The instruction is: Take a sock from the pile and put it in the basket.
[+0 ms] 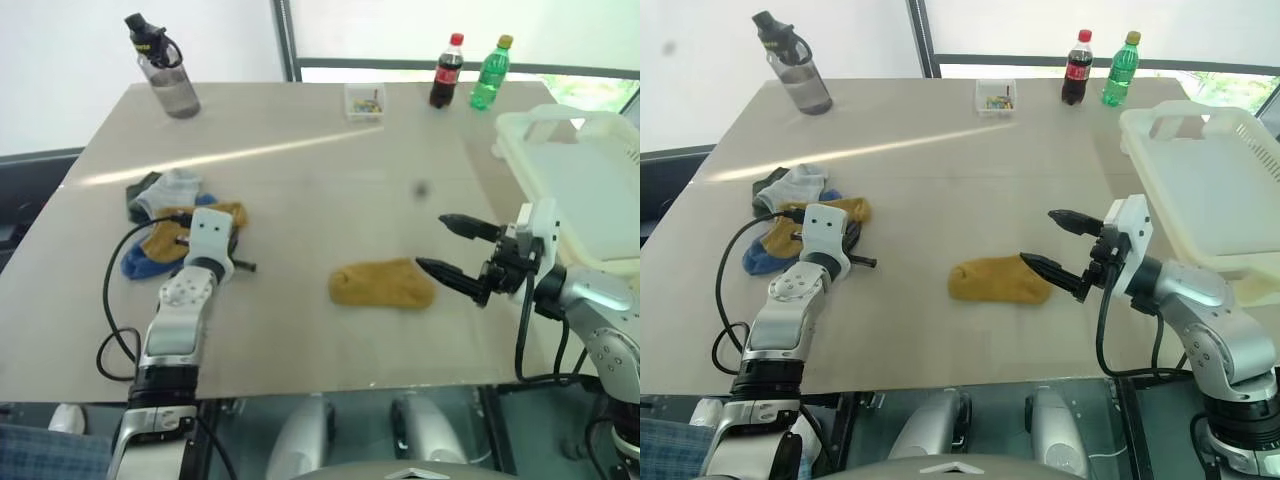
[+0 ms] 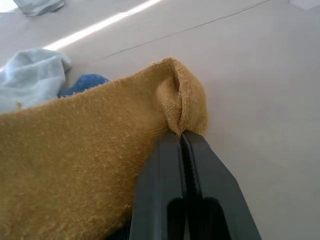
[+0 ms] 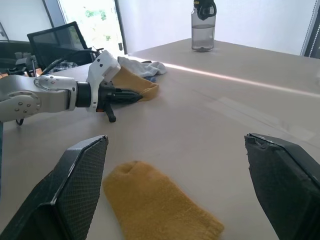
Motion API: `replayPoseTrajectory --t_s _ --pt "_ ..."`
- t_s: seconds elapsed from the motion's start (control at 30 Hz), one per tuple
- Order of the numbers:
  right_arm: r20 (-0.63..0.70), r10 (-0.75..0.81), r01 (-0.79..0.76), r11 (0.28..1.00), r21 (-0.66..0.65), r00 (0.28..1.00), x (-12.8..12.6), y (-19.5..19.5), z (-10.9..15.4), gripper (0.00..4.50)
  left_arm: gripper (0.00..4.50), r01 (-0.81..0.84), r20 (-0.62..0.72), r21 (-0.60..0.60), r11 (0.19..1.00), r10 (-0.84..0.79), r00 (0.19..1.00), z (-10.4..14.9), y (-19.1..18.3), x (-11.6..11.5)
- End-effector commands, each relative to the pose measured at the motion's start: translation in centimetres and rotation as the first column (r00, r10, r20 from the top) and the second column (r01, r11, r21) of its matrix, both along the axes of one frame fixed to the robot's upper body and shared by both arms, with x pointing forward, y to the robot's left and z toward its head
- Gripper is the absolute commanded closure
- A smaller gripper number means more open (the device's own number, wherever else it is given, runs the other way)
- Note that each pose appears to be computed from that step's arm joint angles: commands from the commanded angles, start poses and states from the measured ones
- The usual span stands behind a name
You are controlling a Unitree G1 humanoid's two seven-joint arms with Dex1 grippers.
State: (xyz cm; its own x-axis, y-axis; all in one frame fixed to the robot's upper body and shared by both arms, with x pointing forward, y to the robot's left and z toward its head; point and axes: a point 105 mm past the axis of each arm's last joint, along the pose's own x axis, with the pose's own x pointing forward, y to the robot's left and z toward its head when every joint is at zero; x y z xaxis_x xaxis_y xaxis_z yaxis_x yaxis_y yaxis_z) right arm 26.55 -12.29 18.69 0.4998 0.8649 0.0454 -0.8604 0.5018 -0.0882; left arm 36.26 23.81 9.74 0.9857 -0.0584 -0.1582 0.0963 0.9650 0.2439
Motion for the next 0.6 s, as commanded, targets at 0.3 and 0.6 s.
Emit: replayPoseTrajectory --t_s 0.3,0.6 --pt "0.045 -0.007 0.006 1.000 0.008 0.999 -0.1 0.1 0.6 0.00 4.41 0.438 -0.023 -0.260 0.861 -0.459 0.888 0.0 -10.9 -3.3" --pt "0.045 -0.012 0.012 1.000 0.009 0.999 0.0 0.2 0.5 0.00 4.41 0.637 0.269 -0.549 0.542 -0.607 0.748 7.2 -15.8 -6.2"
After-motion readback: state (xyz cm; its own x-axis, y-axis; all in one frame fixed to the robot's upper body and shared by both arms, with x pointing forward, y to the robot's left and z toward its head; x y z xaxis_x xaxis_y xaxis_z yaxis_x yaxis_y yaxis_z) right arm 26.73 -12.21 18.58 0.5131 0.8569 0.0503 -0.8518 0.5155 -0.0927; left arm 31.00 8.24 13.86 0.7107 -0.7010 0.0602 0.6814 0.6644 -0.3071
